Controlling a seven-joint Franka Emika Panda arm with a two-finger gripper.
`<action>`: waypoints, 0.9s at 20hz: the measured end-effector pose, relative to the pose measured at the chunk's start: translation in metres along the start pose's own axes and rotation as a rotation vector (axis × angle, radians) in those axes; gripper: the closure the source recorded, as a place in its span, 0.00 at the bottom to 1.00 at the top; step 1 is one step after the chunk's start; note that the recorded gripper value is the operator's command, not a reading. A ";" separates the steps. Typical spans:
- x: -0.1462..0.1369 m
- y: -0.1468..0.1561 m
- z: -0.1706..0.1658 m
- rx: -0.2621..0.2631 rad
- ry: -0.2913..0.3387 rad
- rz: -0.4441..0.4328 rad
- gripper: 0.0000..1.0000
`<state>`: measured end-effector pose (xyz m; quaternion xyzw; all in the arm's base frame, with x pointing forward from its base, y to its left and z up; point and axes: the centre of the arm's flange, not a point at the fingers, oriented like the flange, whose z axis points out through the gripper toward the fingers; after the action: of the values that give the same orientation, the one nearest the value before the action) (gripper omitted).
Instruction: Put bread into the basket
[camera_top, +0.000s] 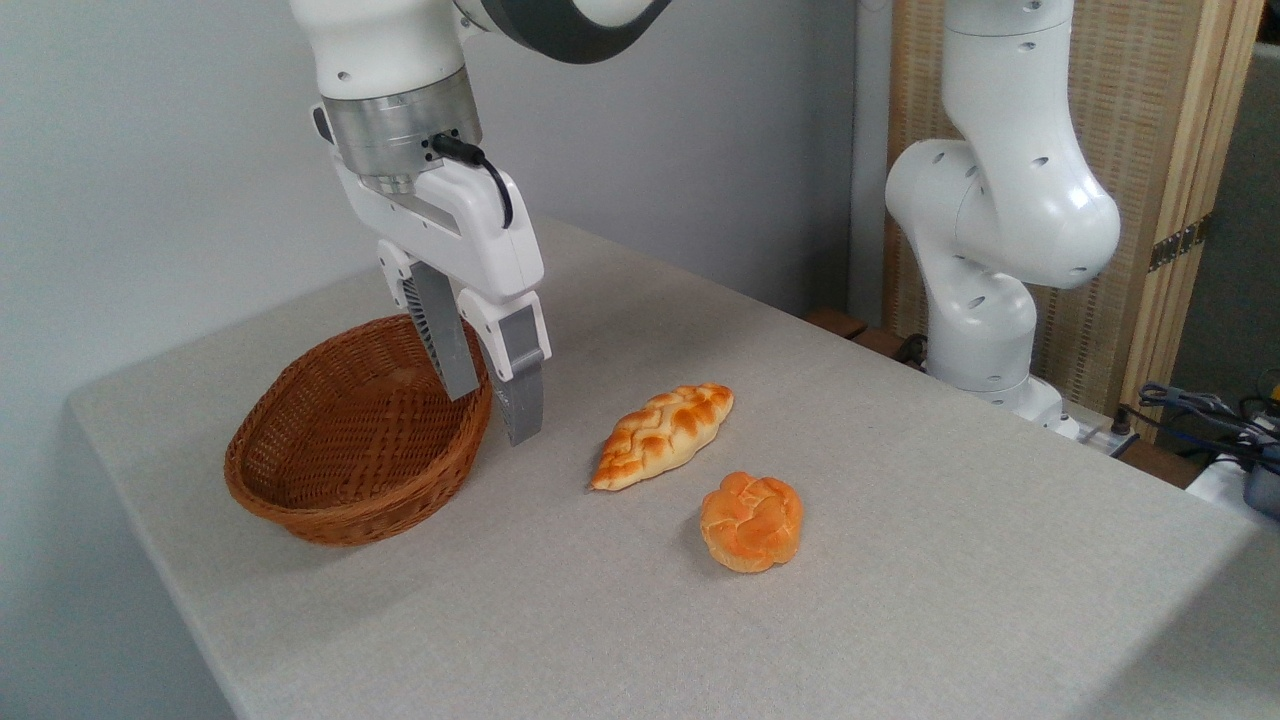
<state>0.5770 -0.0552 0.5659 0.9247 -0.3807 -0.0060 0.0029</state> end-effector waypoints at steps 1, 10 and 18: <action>0.000 0.000 -0.003 0.013 0.016 -0.001 0.00; -0.003 -0.001 -0.003 0.009 0.011 -0.004 0.00; 0.002 0.005 -0.001 0.006 0.008 0.009 0.00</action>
<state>0.5748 -0.0598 0.5668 0.9230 -0.3848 -0.0010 0.0016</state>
